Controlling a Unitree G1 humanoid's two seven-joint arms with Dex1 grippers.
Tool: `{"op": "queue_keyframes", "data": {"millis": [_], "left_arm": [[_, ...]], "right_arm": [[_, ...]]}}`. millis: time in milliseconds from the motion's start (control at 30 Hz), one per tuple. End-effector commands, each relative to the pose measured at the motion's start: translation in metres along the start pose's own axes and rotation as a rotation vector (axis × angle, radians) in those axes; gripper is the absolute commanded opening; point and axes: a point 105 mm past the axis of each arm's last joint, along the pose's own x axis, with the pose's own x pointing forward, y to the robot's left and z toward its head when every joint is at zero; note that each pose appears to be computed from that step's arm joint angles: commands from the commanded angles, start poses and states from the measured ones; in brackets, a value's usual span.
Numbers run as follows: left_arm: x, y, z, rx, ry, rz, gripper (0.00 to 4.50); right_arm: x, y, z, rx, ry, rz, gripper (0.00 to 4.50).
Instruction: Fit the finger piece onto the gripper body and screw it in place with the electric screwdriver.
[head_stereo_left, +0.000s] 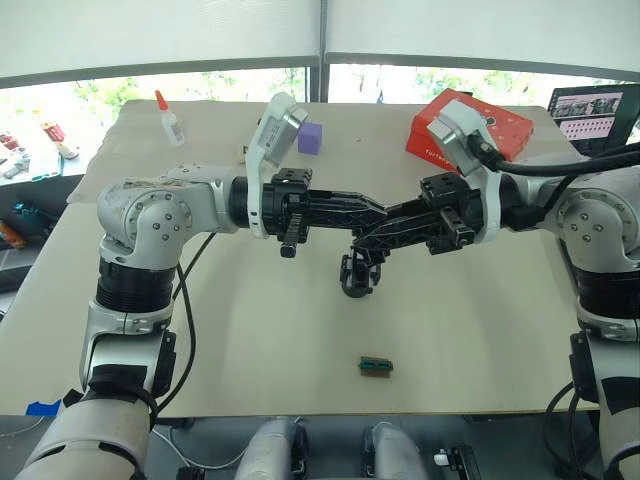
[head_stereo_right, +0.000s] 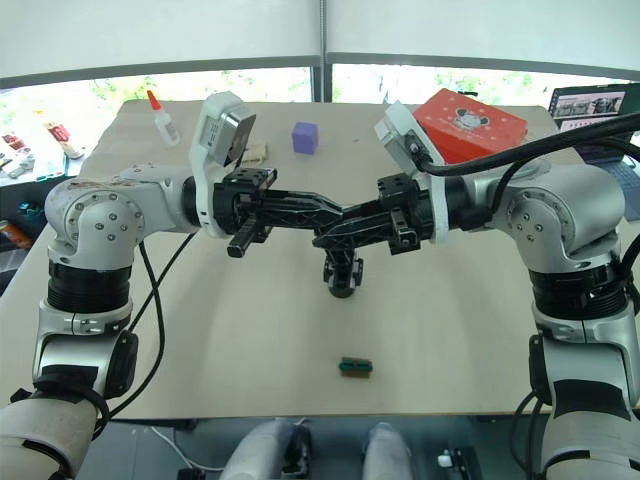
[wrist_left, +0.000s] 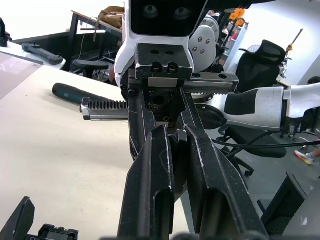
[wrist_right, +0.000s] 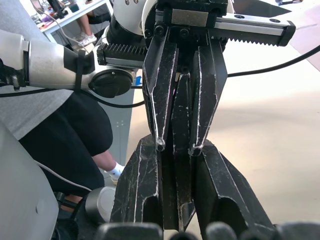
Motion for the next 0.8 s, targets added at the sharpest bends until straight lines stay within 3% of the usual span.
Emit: {"op": "queue_keyframes", "data": {"millis": [33,67,167,267,400,567,633,800], "left_arm": [[-0.005,-0.002,0.003,0.045,0.022,0.004,1.02],[-0.007,-0.003,0.003,0.048,0.029,0.002,1.32],[-0.022,0.001,-0.003,0.111,0.087,0.033,2.87],[-0.048,0.014,-0.026,0.230,0.236,0.090,4.39],[-0.074,0.035,-0.059,0.321,0.382,0.155,4.50],[-0.081,0.063,-0.112,0.424,0.526,0.190,4.50],[-0.078,0.069,-0.125,0.433,0.533,0.186,4.50],[-0.042,0.089,-0.147,0.376,0.395,0.209,4.50]], "right_arm": [[0.000,0.013,0.010,-0.079,-0.044,0.071,0.40],[0.001,0.013,0.011,-0.089,-0.061,0.075,0.40],[0.003,0.012,0.012,-0.177,-0.118,0.065,0.40],[0.005,0.008,0.000,-0.277,-0.148,0.026,0.40],[0.010,0.004,-0.029,-0.334,-0.128,-0.013,0.39],[0.016,-0.004,-0.046,-0.325,-0.177,-0.115,0.39],[0.017,-0.004,-0.049,-0.318,-0.188,-0.139,0.39],[0.019,-0.009,-0.052,-0.309,-0.208,-0.243,0.39]]}}
